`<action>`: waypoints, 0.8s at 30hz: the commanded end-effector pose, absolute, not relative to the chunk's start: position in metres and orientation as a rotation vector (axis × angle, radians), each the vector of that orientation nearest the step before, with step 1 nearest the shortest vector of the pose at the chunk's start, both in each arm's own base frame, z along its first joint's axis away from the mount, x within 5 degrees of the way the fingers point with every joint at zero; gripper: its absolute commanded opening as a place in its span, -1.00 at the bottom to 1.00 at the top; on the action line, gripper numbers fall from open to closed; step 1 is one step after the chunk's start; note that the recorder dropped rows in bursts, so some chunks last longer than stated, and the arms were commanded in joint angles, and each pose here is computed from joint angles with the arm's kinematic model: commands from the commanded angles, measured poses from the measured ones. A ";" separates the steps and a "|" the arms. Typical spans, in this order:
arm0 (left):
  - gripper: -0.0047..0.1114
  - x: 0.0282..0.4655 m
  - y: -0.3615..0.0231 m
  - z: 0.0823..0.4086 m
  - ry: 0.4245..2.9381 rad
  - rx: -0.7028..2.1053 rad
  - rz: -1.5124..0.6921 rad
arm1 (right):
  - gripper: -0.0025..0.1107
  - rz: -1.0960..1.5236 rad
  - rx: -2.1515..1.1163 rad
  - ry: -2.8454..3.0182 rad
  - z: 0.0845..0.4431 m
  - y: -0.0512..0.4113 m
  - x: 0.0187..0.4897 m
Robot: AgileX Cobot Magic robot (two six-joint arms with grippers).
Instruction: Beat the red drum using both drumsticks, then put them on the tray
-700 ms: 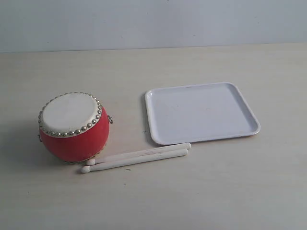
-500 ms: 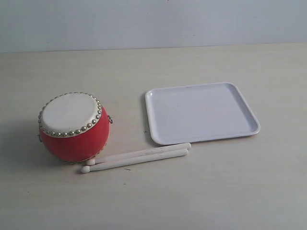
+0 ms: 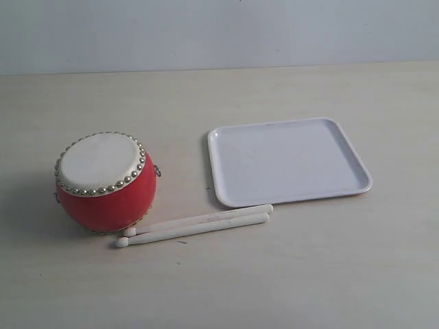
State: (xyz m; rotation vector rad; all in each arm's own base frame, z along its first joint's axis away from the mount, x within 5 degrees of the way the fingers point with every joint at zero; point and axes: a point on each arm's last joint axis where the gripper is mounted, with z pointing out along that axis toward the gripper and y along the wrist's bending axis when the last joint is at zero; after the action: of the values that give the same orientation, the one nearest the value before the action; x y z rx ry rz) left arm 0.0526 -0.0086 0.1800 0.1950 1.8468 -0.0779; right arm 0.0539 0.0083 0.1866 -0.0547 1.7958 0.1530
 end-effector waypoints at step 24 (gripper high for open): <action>-0.92 0.052 -0.009 0.181 1.833 0.188 -0.083 | -0.96 0.122 -0.057 1.598 0.203 0.007 0.056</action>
State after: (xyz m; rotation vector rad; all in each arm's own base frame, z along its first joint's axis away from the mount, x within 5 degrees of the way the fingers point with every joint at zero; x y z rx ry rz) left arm 0.0526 -0.0086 0.1800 0.1950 1.8468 -0.0779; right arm 0.0562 0.0072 0.2016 -0.0530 1.6284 0.1377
